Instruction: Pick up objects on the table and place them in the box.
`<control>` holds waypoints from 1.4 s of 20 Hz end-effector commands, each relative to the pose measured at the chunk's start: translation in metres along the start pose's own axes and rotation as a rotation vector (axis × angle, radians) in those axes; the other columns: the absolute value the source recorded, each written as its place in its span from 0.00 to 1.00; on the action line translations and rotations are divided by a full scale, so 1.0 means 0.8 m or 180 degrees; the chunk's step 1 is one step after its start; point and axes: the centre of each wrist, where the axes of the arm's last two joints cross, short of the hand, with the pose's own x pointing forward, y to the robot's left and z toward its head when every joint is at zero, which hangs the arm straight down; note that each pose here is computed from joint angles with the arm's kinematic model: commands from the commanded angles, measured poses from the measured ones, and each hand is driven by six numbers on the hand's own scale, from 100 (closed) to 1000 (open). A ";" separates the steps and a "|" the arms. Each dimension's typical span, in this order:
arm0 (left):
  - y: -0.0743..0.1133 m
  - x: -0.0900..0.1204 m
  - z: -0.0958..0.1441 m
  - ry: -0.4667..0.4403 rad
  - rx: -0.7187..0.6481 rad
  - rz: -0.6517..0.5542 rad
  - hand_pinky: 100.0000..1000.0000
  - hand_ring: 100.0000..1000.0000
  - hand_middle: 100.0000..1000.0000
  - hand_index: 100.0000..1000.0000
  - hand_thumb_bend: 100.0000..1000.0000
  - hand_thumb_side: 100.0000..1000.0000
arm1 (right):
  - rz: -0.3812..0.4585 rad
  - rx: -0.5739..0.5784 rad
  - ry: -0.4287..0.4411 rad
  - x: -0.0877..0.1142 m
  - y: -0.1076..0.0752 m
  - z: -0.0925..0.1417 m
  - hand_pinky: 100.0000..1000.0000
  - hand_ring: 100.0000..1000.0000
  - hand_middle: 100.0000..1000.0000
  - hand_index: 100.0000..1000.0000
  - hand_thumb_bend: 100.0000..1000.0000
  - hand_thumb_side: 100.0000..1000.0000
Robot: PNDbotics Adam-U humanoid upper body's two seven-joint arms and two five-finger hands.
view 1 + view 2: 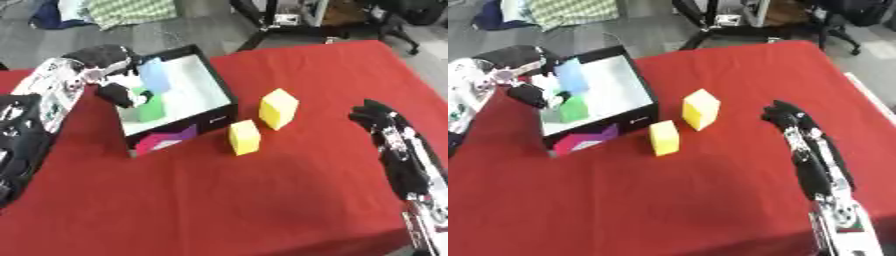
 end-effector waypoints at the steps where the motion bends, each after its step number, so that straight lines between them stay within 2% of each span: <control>1: 0.015 -0.007 0.006 0.0058 0.0123 -0.0085 0.73 0.64 0.69 0.92 0.58 0.83 | 0.0036 0.0038 -0.0062 0.006 -0.004 -0.005 0.99 0.81 0.76 0.85 0.00 0.68; 4: 0.023 -0.014 0.015 0.0109 0.0300 -0.0014 0.74 0.63 0.68 0.92 0.56 0.86 | 0.0040 0.0039 -0.0065 0.007 -0.005 -0.005 1.00 0.82 0.76 0.85 0.00 0.68; 6: 0.032 -0.021 0.026 0.0154 0.0531 0.0083 0.74 0.60 0.66 0.91 0.50 0.85 | 0.0047 0.0039 -0.0068 0.007 -0.005 -0.005 1.00 0.82 0.76 0.86 0.00 0.68; 7: 0.036 -0.024 0.033 0.0164 0.0662 0.0164 0.74 0.58 0.64 0.90 0.42 0.84 | 0.0054 0.0039 -0.0071 0.007 -0.006 -0.005 1.00 0.82 0.76 0.86 0.00 0.67; 11: 0.056 -0.034 0.070 0.0104 0.1321 0.0710 0.74 0.54 0.58 0.87 0.20 0.80 | 0.0149 0.0050 -0.0119 0.011 -0.013 -0.012 0.99 0.82 0.76 0.86 0.00 0.63; 15: 0.063 -0.034 0.119 -0.0150 0.1923 0.1445 0.75 0.51 0.55 0.84 0.14 0.78 | 0.0484 0.0248 -0.0249 0.023 -0.032 -0.031 0.99 0.82 0.76 0.86 0.00 0.55; 18: 0.058 -0.027 0.153 -0.0304 0.2257 0.1954 0.75 0.50 0.54 0.83 0.12 0.78 | 0.0806 0.0500 -0.0331 0.031 -0.050 -0.050 0.98 0.82 0.76 0.87 0.00 0.50; 21: 0.044 -0.016 0.174 -0.0389 0.2406 0.2391 0.75 0.49 0.53 0.83 0.11 0.79 | 0.1139 0.0809 -0.0390 0.039 -0.067 -0.070 0.98 0.82 0.77 0.88 0.00 0.43; 24: 0.026 -0.005 0.187 -0.0414 0.2470 0.2763 0.75 0.49 0.53 0.83 0.10 0.81 | 0.1494 0.1170 -0.0418 0.045 -0.085 -0.090 0.97 0.83 0.78 0.89 0.00 0.38; 28: 0.001 0.005 0.196 -0.0369 0.2488 0.3067 0.75 0.49 0.53 0.83 0.09 0.83 | 0.1921 0.1625 -0.0363 0.047 -0.107 -0.111 0.96 0.84 0.79 0.91 0.00 0.39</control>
